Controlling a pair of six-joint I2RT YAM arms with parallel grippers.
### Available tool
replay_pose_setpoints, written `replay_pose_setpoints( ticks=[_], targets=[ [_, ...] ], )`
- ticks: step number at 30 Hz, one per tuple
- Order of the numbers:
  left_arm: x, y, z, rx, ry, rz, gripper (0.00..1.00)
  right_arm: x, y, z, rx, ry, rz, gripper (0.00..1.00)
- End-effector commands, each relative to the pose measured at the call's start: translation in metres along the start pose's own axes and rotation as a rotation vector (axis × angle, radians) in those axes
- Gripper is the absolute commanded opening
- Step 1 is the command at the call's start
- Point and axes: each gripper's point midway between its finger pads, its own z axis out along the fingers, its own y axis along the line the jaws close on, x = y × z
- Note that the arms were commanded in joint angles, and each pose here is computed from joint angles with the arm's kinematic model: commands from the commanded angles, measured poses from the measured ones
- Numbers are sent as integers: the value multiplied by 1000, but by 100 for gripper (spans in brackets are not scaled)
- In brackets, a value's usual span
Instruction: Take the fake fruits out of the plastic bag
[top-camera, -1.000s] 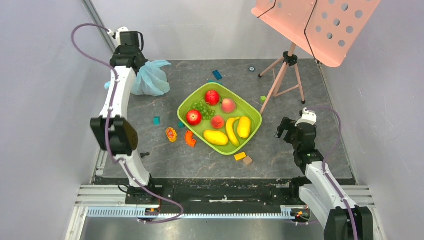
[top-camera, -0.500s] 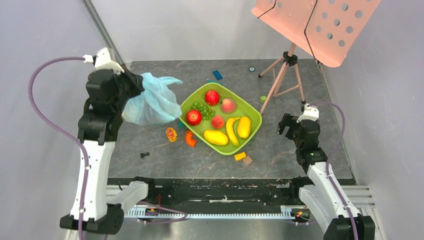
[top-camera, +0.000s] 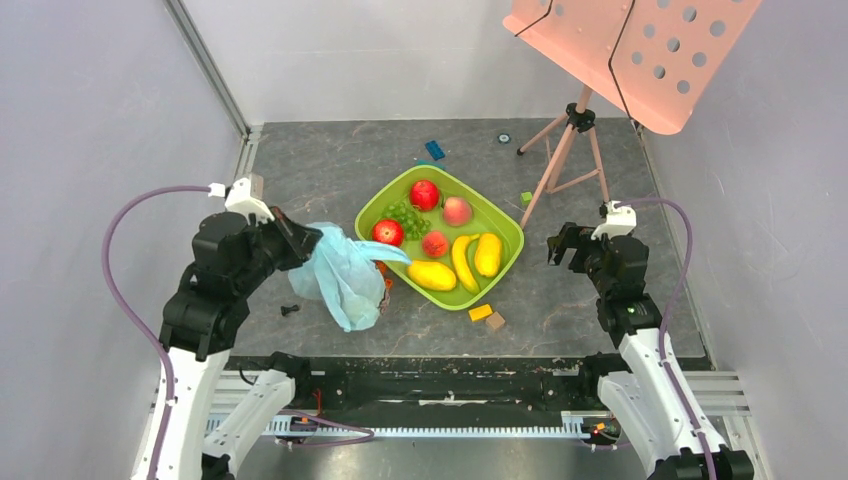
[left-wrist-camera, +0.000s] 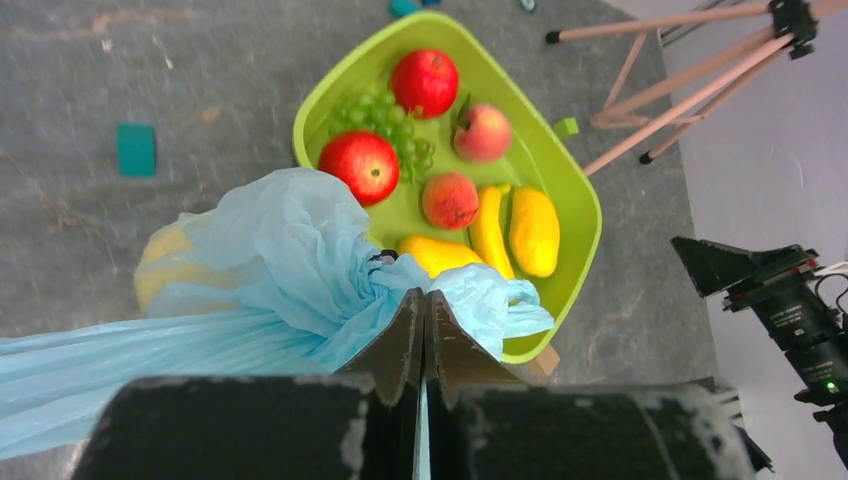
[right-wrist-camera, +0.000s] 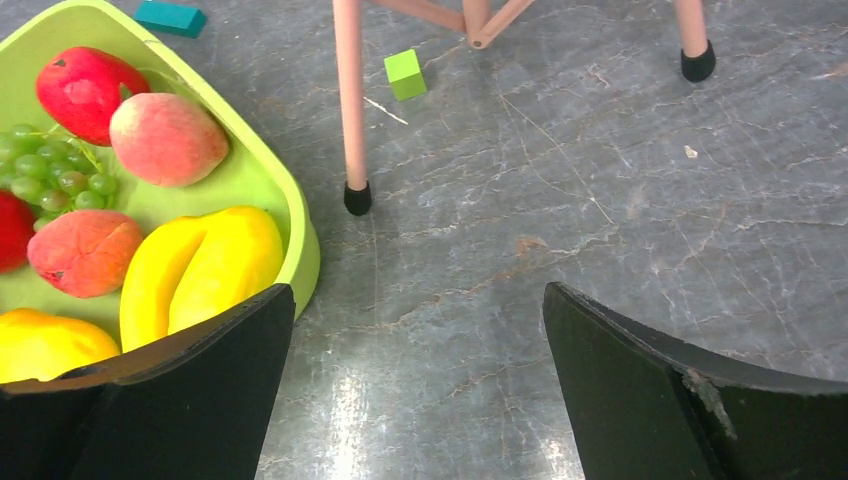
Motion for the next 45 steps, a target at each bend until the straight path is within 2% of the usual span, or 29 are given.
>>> replay_pose_setpoints(
  ticks=[1,7,12,20,24,28,29,33,38,45],
  targets=[
    [10,-9,-4,55,8,-84,2,-21,16,-4,-71,-37,10,98],
    [43,-11,17,87,86,-169,2,-21,23,-5,-106,-38,15,98],
    [73,-27,42,99,132,-178,2,-23,31,-7,-143,-44,3,98],
    [129,-100,64,175,205,-69,4,-24,45,-13,-222,-51,-38,98],
    [131,-110,68,183,211,-18,45,-28,64,-22,-333,-66,-87,98],
    [109,-99,60,152,141,30,85,-30,89,-33,-469,-78,-96,99],
    [103,-95,57,138,123,51,91,-31,96,-36,-504,-85,-87,98],
    [80,-85,45,96,72,109,99,-31,136,-51,-656,-96,-73,98],
    [70,-62,39,20,53,98,100,-18,188,-65,-751,-62,-141,98],
    [87,4,46,-107,166,-17,97,-6,268,-94,-879,-25,-231,99]
  ],
)
